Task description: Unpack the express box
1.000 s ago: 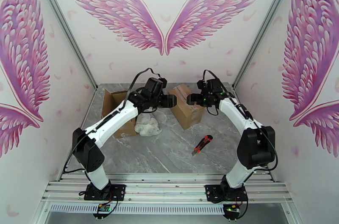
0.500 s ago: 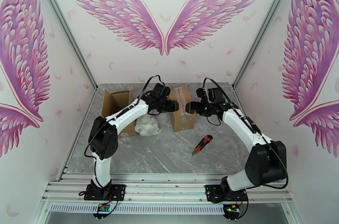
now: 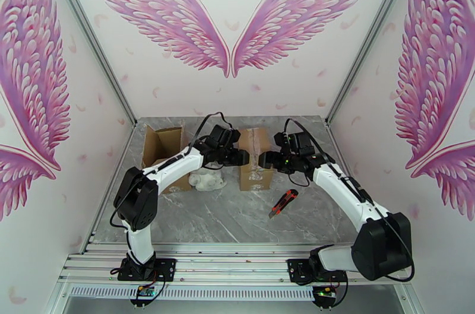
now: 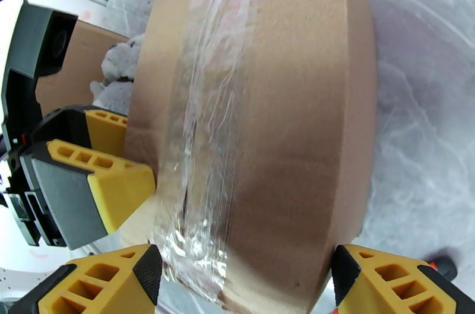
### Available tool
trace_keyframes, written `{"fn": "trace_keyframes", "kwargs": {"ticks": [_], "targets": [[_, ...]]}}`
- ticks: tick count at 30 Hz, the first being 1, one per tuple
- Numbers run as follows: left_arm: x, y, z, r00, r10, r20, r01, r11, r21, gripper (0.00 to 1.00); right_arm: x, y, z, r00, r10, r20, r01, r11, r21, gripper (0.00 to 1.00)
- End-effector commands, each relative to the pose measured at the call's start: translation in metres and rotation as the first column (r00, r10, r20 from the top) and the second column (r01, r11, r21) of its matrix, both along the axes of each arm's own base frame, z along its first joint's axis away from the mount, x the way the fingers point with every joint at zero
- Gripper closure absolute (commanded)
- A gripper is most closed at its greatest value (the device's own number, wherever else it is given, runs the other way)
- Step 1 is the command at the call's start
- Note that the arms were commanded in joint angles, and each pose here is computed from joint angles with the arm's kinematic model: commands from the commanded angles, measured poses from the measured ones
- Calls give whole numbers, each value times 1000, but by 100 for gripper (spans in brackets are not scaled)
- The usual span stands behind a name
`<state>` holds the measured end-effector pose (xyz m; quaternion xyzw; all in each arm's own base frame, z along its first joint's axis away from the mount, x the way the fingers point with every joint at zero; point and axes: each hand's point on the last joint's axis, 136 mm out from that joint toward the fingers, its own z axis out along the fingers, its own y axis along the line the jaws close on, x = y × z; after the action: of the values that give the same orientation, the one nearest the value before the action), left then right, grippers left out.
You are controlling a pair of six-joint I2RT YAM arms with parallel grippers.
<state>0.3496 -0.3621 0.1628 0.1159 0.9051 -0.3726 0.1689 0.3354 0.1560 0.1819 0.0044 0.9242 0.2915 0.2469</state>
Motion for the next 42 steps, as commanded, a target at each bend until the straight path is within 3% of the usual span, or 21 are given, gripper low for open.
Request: {"fn": "trace_keyframes", "kwargs": {"ticks": [1, 5, 8, 11, 15, 21, 31, 42], "targets": [[-43, -12, 7, 993, -117, -33, 116, 993, -32, 44, -11, -1, -2, 999, -22, -49, 22, 1000, -3, 15], [-44, -2, 12, 995, -104, -3, 104, 995, 2, 43, -7, -34, 24, 984, -177, 20, 178, 980, -85, 3], [-37, 12, 29, 995, -63, 74, 61, 998, 26, 40, -13, -71, 55, 924, -364, 121, 372, 927, -50, 0], [-26, 30, 56, 984, -15, 175, 8, 999, 42, 39, -34, -116, 55, 820, -564, 97, 570, 820, -53, 6], [-11, 53, 88, 949, 35, 313, -53, 997, 48, 37, -75, -159, 8, 665, -747, 4, 738, 656, -156, 14], [4, 67, 111, 911, 77, 404, -102, 994, 40, 35, -86, -146, -61, 567, -798, -205, 782, 600, -169, 28], [11, 70, 104, 913, 89, 397, -117, 992, 47, 35, -74, -126, -111, 467, -826, -318, 813, 541, -213, 32], [10, 75, 98, 915, 106, 388, -138, 989, 53, 35, -51, -100, -144, 492, -793, -359, 769, 589, -248, 34]]}}
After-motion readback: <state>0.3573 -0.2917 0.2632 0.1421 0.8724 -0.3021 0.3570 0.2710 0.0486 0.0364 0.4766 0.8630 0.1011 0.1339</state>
